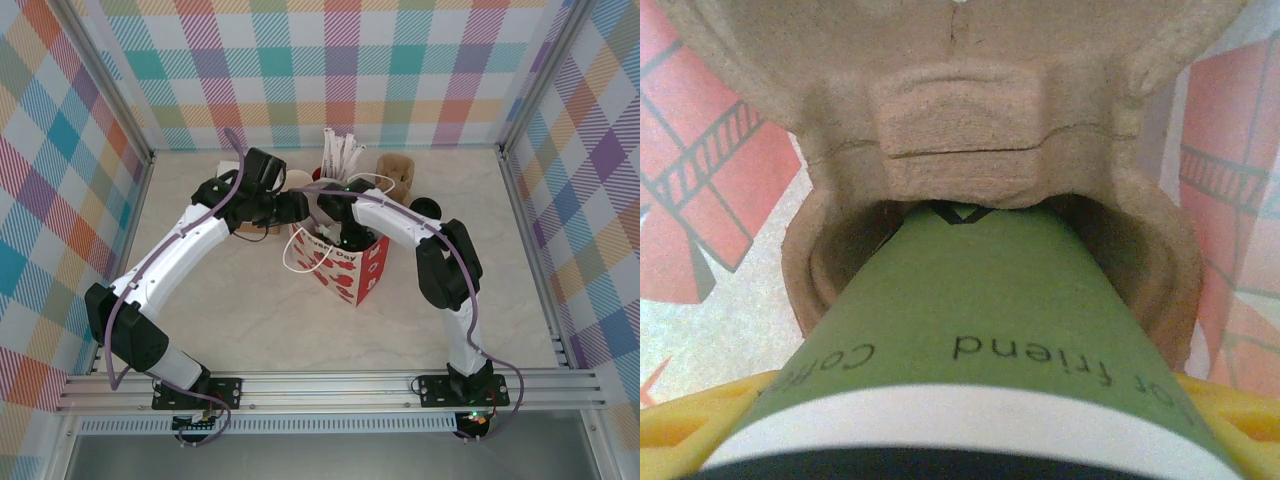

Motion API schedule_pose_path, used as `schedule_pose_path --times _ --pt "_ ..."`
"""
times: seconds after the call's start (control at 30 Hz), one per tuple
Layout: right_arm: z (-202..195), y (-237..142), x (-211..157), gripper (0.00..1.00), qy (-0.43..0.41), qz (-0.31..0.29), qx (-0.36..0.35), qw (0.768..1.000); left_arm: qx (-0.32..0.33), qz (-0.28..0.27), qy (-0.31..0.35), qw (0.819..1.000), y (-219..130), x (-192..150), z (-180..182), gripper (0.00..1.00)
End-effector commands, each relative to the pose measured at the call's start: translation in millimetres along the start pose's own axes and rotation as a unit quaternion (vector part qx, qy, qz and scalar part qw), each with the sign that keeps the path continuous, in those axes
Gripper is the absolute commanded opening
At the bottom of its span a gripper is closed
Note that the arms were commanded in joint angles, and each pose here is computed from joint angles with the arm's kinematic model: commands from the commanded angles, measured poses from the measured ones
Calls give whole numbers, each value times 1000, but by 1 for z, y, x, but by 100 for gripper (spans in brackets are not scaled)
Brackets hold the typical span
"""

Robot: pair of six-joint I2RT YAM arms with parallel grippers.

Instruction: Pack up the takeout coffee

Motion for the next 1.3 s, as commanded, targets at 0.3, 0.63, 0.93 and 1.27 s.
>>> schedule_pose_path --times 0.3,0.63,0.93,1.27 --pt "0 7 -5 74 -10 2 2 1000 17 -3 1 1000 -2 -4 4 66" --pt "1 4 -5 74 -13 -5 2 1000 16 -3 1 1000 -2 -3 4 67" --pt "4 -24 -1 81 -3 -43 0 999 7 0 3 1000 -3 -3 0 67" --pt "7 -45 0 97 4 -75 -7 997 2 2 7 1000 -6 -4 0 73"
Point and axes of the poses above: each hand's point on the last joint's axis, 136 mm out from that joint toward the fingers, its own y axis out along the fingers, its own z axis along the line the jaws close on, x = y × z, the point moved 6 cm from there along -y, back along the fingers, and after that the axes turned 11 degrees about -y, right-handed, at the moved point
